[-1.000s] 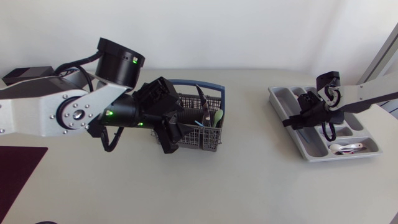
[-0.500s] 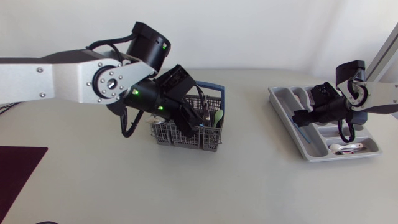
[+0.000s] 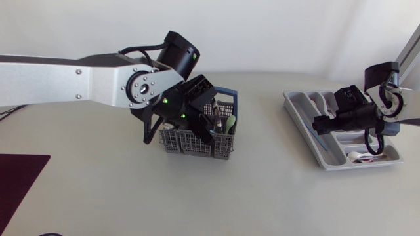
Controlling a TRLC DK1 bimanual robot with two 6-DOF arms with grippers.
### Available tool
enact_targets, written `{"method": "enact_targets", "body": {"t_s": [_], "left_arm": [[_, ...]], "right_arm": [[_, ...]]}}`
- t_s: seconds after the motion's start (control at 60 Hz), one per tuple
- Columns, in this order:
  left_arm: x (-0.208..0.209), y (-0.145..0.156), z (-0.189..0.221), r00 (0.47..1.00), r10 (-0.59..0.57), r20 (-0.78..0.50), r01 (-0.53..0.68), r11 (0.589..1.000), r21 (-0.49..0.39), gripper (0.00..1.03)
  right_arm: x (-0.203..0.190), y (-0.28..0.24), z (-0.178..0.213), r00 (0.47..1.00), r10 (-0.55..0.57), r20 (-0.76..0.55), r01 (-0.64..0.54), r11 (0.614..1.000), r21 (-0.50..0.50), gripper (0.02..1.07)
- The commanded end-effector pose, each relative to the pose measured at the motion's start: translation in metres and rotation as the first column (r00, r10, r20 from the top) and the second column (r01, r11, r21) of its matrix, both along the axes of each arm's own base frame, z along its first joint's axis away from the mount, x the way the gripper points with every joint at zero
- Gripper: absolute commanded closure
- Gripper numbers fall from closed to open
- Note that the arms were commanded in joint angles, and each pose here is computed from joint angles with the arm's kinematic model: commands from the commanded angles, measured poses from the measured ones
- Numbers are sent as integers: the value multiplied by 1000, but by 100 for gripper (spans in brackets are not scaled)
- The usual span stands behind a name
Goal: Sort the cutlery from the basket into the organizer compartments.
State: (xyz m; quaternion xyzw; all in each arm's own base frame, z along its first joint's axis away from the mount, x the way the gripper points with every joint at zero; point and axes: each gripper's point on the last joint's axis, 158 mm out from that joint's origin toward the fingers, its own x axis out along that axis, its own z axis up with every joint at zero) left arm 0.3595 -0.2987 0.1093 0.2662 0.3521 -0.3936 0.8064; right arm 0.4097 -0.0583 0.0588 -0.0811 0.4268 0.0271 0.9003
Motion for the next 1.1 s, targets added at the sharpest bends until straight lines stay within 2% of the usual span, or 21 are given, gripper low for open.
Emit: {"method": "enact_targets", "body": {"t_s": [0.0,0.6,0.7,0.833,1.083], "left_arm": [[-4,-5,-13,999,8,-37,-8,1000,19,70],[-4,-9,-13,1000,4,1,-4,996,92,79],[-4,-11,-11,1000,-1,12,0,995,95,84],[-2,-14,-9,1000,-4,17,3,996,94,100],[-4,-15,-4,1000,-18,14,16,994,112,100]], "right_arm": [[-11,7,-5,1000,6,-20,-5,1000,13,20],[-19,14,-2,1000,28,-9,-28,1000,4,20],[-20,14,-3,999,30,-11,-30,1000,3,20],[-22,14,-2,999,35,-9,-35,999,-2,20],[-25,15,-1,999,43,-4,-43,999,-9,20]]}}
